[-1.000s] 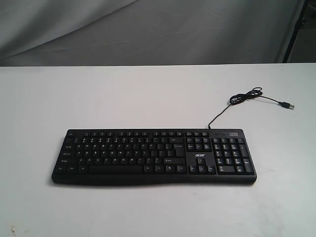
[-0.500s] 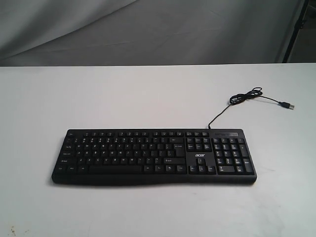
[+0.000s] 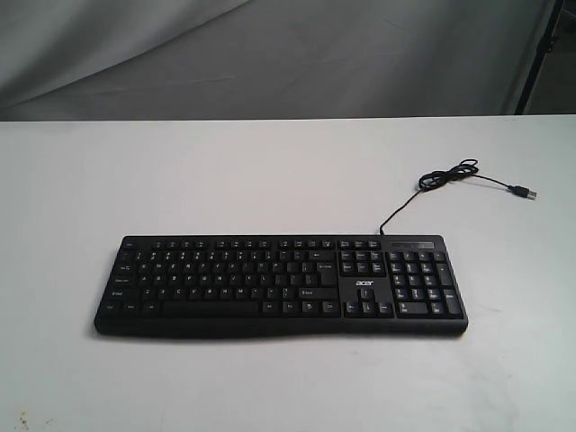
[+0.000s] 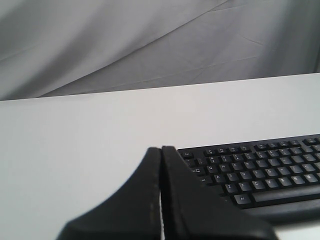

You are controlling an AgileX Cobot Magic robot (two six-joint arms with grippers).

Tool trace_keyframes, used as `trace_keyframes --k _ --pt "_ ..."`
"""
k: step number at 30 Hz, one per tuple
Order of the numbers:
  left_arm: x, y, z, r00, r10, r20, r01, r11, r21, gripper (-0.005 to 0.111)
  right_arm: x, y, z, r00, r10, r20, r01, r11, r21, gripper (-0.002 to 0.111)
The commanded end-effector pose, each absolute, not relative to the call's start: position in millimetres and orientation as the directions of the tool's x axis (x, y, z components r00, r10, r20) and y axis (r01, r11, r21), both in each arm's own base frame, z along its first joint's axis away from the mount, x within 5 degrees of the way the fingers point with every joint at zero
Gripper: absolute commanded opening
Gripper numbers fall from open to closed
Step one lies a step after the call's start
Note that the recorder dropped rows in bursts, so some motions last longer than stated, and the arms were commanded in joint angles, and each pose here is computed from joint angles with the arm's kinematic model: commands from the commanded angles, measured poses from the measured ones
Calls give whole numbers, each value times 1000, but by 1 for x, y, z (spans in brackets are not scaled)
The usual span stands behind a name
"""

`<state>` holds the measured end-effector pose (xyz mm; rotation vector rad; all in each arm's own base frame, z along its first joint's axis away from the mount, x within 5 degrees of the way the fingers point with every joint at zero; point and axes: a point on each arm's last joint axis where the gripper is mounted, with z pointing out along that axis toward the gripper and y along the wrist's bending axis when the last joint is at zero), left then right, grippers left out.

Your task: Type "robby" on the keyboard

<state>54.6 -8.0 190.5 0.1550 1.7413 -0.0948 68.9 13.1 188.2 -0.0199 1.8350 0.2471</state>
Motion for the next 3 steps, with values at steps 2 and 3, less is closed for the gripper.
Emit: trace_keyframes --k 2,3 --pt "55 -8 190 -163 52 -985 163 986 26 0 69 12 187 -275 107 -956 -135 980 148 0" --pt "55 -8 190 -163 52 -985 163 986 26 0 69 12 187 -275 107 -956 -135 980 148 0"
